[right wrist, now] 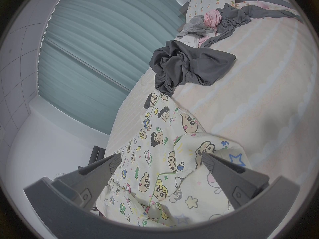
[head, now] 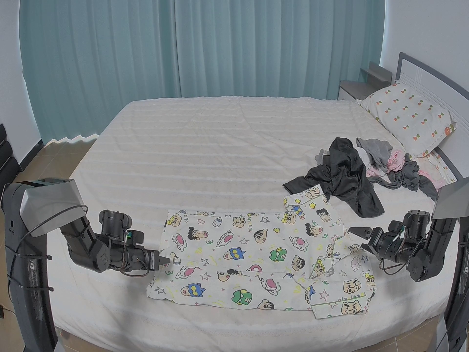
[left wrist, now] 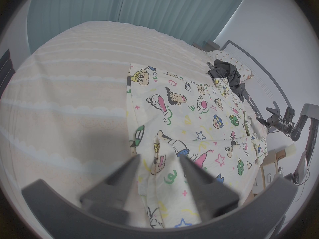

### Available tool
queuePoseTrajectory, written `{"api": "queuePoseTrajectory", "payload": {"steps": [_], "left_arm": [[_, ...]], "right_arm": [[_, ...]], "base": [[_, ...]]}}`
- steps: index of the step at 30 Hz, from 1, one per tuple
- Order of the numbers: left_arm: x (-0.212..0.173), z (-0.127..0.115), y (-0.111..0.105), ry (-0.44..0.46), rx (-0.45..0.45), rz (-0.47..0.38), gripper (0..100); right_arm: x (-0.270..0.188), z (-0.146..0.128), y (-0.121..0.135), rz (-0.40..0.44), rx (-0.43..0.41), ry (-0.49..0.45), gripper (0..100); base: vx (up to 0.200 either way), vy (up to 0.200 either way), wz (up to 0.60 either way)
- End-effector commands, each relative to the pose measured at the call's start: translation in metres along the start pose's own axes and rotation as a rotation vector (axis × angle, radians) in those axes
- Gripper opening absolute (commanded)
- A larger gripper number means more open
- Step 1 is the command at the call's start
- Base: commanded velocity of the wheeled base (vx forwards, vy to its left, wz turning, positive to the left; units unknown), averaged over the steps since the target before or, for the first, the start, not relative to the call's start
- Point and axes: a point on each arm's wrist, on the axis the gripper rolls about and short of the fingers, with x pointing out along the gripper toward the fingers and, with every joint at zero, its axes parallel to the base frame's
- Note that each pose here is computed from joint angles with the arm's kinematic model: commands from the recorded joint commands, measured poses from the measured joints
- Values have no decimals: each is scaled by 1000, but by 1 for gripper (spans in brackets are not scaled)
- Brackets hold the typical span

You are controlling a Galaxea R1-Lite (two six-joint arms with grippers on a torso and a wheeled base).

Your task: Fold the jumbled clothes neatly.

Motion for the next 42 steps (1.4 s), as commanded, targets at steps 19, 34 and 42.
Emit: {"api": "queuePoseTrajectory", "payload": {"steps": [19, 34, 42], "left_arm": [[-1, 0, -29, 15, 55, -80, 100], [12, -6, -16, 35, 38, -50, 100], [14, -7, -21, 44, 47, -58, 100]], "right_arm": [[1, -1, -1, 0, 0, 1, 100], [1, -1, -1, 0, -1, 1, 100], [1, -1, -1, -1, -2, 2, 100]], "base": [[0, 0, 0], [0, 0, 0], [0, 0, 0]]}}
